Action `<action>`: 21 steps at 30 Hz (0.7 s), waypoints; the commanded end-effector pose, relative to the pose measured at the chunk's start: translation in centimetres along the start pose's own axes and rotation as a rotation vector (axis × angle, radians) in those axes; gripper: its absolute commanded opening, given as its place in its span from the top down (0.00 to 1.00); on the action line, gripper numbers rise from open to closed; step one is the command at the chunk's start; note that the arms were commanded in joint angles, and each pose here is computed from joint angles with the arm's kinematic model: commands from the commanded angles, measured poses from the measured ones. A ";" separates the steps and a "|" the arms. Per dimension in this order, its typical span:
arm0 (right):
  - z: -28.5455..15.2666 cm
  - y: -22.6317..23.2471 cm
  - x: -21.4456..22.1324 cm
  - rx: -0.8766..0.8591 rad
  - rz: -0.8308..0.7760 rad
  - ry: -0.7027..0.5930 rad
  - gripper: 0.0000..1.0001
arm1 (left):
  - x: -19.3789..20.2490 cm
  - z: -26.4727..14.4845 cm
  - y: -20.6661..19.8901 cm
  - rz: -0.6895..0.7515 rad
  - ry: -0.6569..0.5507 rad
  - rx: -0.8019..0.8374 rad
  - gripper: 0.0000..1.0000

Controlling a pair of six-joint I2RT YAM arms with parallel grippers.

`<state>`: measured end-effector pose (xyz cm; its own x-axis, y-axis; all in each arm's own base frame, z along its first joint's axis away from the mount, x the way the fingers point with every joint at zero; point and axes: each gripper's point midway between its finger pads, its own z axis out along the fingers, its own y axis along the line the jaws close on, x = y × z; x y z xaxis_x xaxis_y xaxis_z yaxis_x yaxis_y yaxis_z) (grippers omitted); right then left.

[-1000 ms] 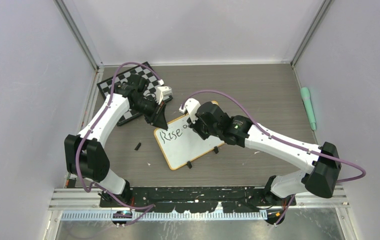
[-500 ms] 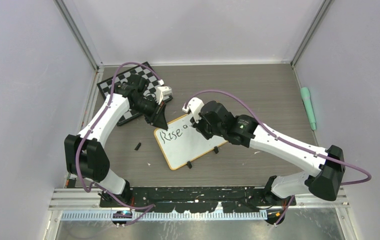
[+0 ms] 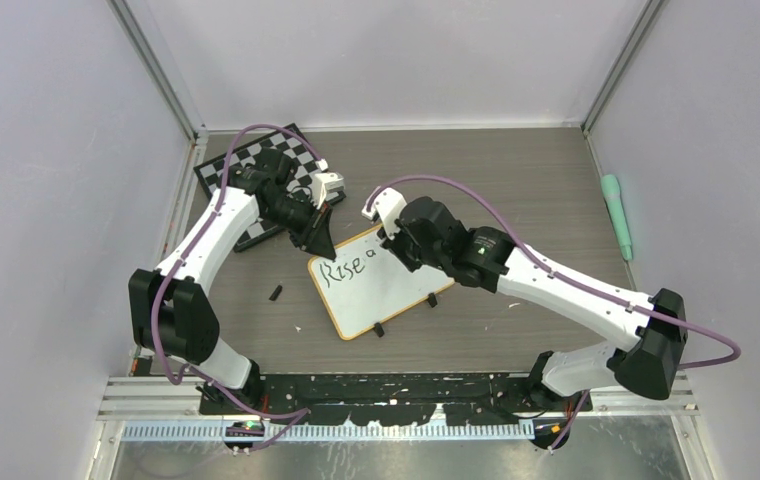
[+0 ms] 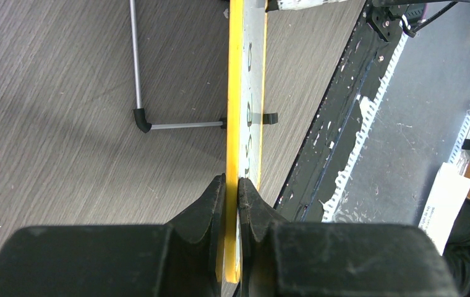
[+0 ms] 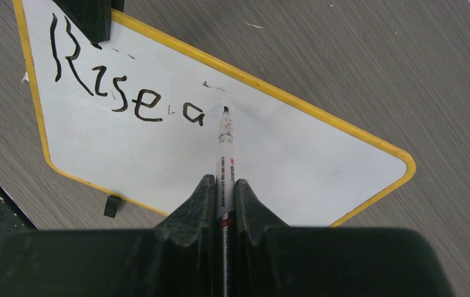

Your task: Write a sentence on the whiteboard

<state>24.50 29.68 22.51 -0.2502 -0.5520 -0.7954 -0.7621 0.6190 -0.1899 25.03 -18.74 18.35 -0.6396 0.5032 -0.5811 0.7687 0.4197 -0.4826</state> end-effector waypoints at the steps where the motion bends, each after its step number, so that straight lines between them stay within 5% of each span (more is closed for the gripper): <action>1: 0.1 -0.8 -3.1 0.036 0.008 -0.097 1.00 | -0.7 -0.4 -0.3 0.063 -0.022 -0.007 1.00; 21: 1.2 0.3 1.2 0.002 0.011 0.011 1.00 | -0.7 -0.4 -0.1 0.066 -0.018 -0.010 0.99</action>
<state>24.92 30.17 20.60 -0.2604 -0.5723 -0.7776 -0.7631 0.6154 -0.1974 25.12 -18.67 18.28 -0.6280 0.5104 -0.5874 0.7782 0.4152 -0.4712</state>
